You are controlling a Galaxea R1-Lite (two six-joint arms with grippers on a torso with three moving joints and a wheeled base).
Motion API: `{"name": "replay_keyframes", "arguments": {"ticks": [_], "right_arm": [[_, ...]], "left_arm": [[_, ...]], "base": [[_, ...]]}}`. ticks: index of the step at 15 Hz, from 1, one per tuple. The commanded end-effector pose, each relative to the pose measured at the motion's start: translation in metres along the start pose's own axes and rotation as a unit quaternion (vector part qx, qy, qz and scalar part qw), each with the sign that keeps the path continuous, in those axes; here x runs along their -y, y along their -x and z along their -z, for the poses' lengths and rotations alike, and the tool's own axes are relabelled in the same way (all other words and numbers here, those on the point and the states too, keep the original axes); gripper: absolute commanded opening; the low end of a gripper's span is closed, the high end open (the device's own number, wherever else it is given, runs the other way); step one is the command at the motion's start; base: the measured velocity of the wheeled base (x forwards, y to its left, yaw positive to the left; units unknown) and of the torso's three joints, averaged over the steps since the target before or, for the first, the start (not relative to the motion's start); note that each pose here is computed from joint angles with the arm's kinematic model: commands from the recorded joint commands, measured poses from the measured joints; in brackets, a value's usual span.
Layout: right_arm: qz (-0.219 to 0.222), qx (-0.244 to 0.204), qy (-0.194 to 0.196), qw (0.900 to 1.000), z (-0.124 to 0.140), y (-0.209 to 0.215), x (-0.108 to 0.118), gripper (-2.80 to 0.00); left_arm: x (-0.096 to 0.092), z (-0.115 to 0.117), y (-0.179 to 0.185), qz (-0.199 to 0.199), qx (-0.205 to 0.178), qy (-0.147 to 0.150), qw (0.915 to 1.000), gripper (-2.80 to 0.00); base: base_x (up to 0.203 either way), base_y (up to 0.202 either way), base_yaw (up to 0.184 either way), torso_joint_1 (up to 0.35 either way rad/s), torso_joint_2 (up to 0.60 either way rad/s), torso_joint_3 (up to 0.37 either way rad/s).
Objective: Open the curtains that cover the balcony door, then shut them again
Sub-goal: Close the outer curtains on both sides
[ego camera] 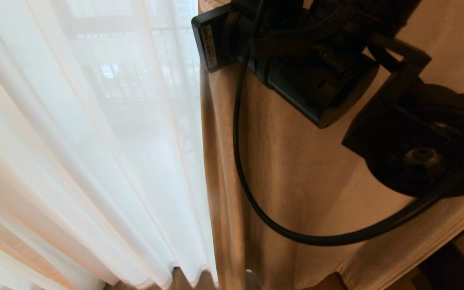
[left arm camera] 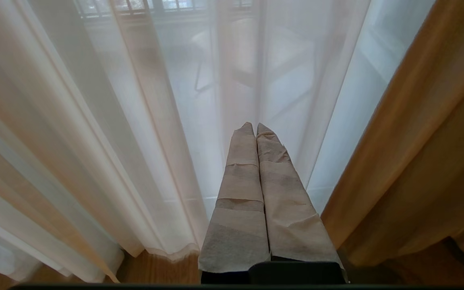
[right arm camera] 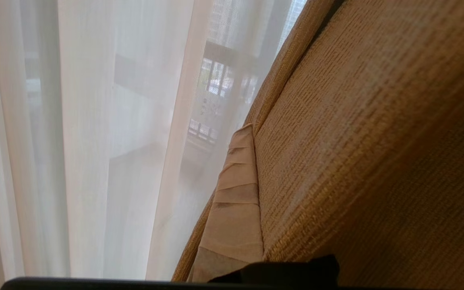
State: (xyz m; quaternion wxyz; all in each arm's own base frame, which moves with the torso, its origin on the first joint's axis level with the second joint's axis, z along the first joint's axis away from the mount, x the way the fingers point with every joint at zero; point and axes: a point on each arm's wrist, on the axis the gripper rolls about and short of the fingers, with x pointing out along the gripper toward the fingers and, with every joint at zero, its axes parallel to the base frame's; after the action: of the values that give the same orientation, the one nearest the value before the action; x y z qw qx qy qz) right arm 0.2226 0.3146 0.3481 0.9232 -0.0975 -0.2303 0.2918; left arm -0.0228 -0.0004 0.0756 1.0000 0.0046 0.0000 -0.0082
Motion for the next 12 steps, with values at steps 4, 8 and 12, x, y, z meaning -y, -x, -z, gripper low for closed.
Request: {"name": "replay_keyframes", "arguments": {"ticks": [4,8,12], "right_arm": [[0.03,0.028,-0.008,0.999,-0.02,-0.001,0.019,-2.8],[0.059,0.039,-0.004,0.997,-0.032,0.005,0.046,-2.8],[0.099,0.048,0.006,0.994,-0.04,0.012,0.08,-2.8]], "left_arm": [[0.0,0.0,0.0,0.0,0.0,0.0,1.0,-2.8],[0.0,0.0,0.0,0.0,0.0,0.0,1.0,-2.8],[0.0,0.0,0.0,0.0,0.0,0.0,1.0,-2.8]], "base": [[0.0,0.0,0.0,0.0,0.0,0.0],[0.0,0.0,0.0,0.0,0.0,0.0],[0.0,0.0,0.0,0.0,0.0,0.0]]}}
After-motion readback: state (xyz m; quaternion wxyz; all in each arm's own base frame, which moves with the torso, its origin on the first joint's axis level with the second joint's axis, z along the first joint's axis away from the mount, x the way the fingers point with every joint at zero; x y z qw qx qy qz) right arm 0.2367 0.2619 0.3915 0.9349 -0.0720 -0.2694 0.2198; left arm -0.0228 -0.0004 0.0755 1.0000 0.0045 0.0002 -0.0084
